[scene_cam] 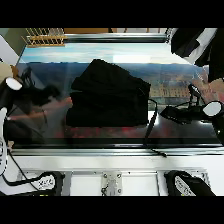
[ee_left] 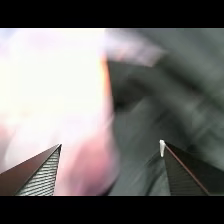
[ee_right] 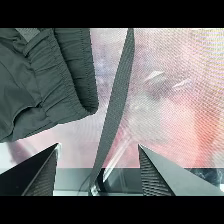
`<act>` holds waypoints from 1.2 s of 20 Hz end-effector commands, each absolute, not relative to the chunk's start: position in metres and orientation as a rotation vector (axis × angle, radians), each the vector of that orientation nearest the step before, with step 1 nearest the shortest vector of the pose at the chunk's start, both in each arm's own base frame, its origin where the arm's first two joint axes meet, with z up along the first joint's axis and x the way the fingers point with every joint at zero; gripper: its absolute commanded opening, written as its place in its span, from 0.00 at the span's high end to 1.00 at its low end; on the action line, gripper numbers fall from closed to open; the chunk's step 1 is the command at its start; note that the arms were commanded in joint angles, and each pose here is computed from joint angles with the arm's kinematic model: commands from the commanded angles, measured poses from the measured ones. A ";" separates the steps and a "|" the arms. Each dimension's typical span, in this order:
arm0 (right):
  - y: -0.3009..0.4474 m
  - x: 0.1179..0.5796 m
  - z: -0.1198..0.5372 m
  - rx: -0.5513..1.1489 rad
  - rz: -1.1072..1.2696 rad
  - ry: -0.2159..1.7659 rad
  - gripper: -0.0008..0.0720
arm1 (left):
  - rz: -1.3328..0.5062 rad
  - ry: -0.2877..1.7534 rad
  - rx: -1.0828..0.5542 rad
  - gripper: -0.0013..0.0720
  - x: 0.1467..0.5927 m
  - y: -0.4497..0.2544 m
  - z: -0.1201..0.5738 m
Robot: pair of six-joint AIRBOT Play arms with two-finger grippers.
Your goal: Fold the clothes and pants, and hang the long-sleeved shirts on hangers.
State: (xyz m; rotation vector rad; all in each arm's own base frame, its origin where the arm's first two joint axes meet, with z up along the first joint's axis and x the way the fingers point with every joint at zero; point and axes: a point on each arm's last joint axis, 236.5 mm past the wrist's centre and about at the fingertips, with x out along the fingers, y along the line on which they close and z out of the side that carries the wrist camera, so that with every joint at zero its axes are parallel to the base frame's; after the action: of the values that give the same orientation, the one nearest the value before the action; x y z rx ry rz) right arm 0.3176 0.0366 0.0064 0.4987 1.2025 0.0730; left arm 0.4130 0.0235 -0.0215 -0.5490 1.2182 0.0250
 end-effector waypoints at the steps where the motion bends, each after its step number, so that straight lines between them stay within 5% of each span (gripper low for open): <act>1: 0.039 0.317 0.006 0.496 0.079 1.204 0.27 | 0.103 1.368 -0.610 0.05 0.315 0.026 -0.080; 5: 0.050 0.317 0.008 0.492 0.109 1.206 0.27 | -0.011 1.376 -0.602 0.05 0.282 -0.002 -0.108; 17: 0.059 0.316 0.007 0.482 0.131 1.213 0.27 | -0.161 1.391 -0.532 0.05 0.345 -0.063 -0.125; 18: 0.059 0.316 0.007 0.482 0.131 1.213 0.27 | -0.168 1.398 -0.527 0.10 0.345 -0.067 -0.127; 20: 0.059 0.315 0.007 0.482 0.131 1.214 0.27 | -0.175 1.402 -0.521 0.59 0.344 -0.071 -0.128; 22: 0.059 0.314 0.005 0.483 0.130 1.219 0.27 | -0.178 1.379 -0.515 0.94 0.347 -0.070 -0.121; 24: 0.059 0.310 -0.001 0.509 0.111 1.236 0.27 | -0.183 1.327 -0.501 0.97 0.353 -0.069 -0.104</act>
State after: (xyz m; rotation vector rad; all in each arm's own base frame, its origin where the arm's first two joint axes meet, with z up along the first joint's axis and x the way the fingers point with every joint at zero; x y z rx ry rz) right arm 0.3134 0.0586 0.0039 0.4852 1.2221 0.1277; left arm 0.3442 -0.0667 -0.1203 -0.5023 1.3806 -0.1742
